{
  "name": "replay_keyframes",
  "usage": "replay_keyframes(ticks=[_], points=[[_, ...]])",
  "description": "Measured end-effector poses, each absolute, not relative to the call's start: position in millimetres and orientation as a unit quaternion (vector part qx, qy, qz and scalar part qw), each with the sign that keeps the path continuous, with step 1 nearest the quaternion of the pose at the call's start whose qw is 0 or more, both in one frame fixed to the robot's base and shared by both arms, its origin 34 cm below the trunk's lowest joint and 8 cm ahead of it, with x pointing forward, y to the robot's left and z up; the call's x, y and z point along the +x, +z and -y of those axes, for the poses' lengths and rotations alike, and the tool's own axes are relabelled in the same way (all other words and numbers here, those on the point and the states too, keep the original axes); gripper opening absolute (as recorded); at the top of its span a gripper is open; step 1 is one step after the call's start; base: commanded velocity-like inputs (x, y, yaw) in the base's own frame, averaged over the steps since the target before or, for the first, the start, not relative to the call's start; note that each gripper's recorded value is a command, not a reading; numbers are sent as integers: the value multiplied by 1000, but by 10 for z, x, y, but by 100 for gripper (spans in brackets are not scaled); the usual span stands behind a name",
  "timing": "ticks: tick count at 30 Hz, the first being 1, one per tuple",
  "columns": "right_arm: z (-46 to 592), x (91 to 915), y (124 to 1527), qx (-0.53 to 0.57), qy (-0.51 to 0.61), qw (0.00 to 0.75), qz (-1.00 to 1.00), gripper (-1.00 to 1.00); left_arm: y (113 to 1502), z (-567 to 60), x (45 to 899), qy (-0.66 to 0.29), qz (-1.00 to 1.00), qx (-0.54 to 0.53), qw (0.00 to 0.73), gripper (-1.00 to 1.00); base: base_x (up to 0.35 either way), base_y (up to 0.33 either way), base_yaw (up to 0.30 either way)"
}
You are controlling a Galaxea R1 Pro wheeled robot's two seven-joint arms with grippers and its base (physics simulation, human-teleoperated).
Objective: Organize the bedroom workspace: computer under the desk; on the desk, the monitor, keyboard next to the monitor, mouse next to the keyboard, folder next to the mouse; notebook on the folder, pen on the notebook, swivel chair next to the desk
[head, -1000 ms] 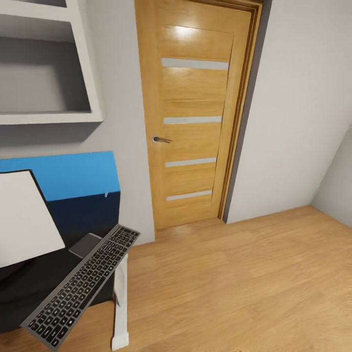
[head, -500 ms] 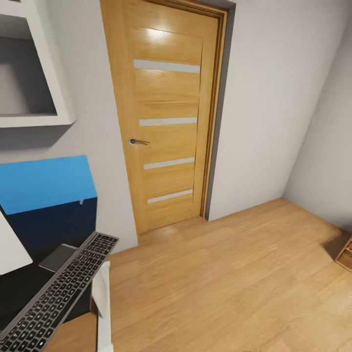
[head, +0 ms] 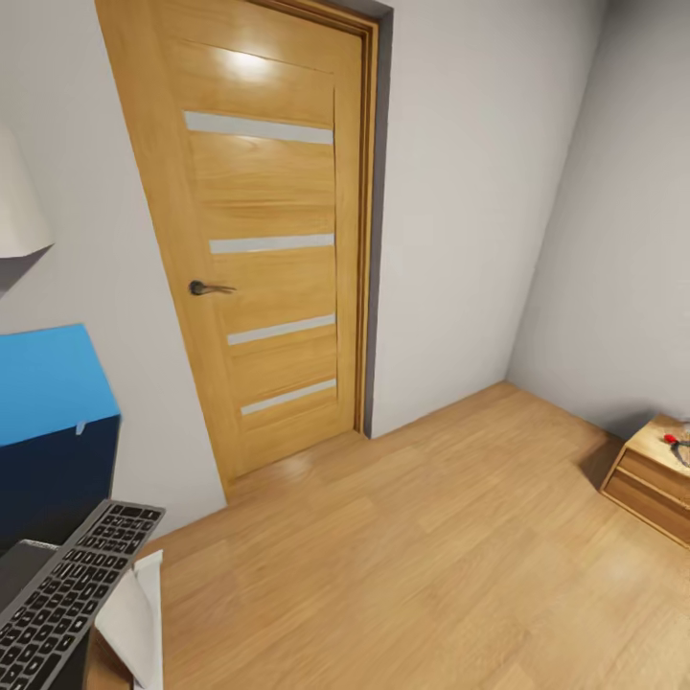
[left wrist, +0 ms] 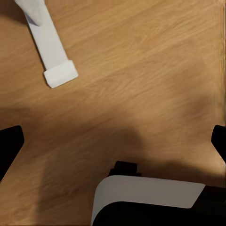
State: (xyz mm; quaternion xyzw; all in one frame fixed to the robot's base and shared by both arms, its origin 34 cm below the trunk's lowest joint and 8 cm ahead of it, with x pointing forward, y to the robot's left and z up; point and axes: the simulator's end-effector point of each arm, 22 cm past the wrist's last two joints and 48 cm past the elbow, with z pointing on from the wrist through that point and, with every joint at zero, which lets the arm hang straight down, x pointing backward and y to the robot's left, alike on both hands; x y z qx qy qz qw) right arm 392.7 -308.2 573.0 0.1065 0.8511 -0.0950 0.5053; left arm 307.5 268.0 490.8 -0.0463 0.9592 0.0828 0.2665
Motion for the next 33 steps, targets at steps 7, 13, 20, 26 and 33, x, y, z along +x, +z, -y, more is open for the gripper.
replay_keyframes(ticks=[7, 13, 20, 26, 33], points=[[3078, 3939, 5737, 105, -94, 507, -850, 100, 4912, -2680, 3088, 83, -959, -46, 268, 100, 44, -1, -277], [3077, 3943, 5741, 106, -94, 507, -850, 100, 4915, -2681, 3092, 83, -959, -47, 269, 100, 19, 0, -277], [3069, 3943, 5743, 106, -93, 508, -850, 100, 4917, -2697, 3090, 85, -958, -48, 269, 100, 229, 0, -106], [3067, 3943, 5743, 106, -93, 508, -850, 100, 4918, -2701, 3090, 85, -958, -48, 269, 100, 312, 0, -16], [3066, 3943, 5744, 106, -93, 508, -850, 100, 4918, -2704, 3088, 86, -958, -49, 268, 100, 326, 0, -1]])
